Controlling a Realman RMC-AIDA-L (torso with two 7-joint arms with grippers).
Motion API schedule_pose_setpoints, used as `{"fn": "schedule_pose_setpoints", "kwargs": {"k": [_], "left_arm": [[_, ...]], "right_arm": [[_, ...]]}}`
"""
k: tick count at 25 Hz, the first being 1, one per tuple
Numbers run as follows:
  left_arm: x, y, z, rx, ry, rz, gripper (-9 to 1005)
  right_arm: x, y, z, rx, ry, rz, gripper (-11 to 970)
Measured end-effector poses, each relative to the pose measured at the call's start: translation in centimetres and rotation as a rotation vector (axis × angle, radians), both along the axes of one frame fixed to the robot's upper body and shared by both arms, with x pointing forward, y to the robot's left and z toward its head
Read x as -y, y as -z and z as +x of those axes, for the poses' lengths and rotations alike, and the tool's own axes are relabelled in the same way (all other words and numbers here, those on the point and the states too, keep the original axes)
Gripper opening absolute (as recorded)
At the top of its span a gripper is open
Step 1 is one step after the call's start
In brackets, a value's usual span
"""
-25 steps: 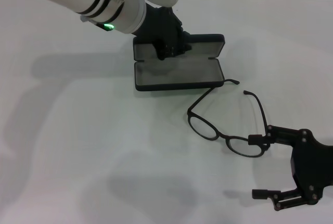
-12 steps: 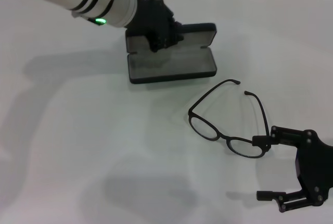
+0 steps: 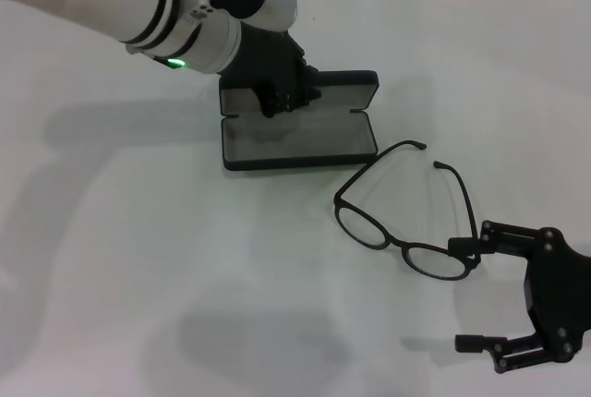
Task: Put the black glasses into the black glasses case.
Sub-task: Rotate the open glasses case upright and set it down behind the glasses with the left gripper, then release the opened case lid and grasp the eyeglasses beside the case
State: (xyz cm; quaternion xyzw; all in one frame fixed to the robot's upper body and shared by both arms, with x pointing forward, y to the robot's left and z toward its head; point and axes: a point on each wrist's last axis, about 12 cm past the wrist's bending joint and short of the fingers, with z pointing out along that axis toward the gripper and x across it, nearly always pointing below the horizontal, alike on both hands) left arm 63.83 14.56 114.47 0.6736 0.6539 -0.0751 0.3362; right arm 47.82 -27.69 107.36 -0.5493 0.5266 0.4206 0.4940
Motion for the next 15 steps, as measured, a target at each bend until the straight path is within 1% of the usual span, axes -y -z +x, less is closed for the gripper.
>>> {"fn": "schedule_pose_setpoints", "kwargs": {"k": [5,15], "left_arm": [[-0.02,0.01,-0.16,-0.015,0.003,-0.006,254],[0.52,-0.37,-0.36,-0.055,-0.021,-0.079,276]], "right_arm": [[0.17,0.15,-0.22,-0.005,0.009,0.0,868],[0.61,0.14,-0.11,-0.002,0.034,-0.005,864]]}}
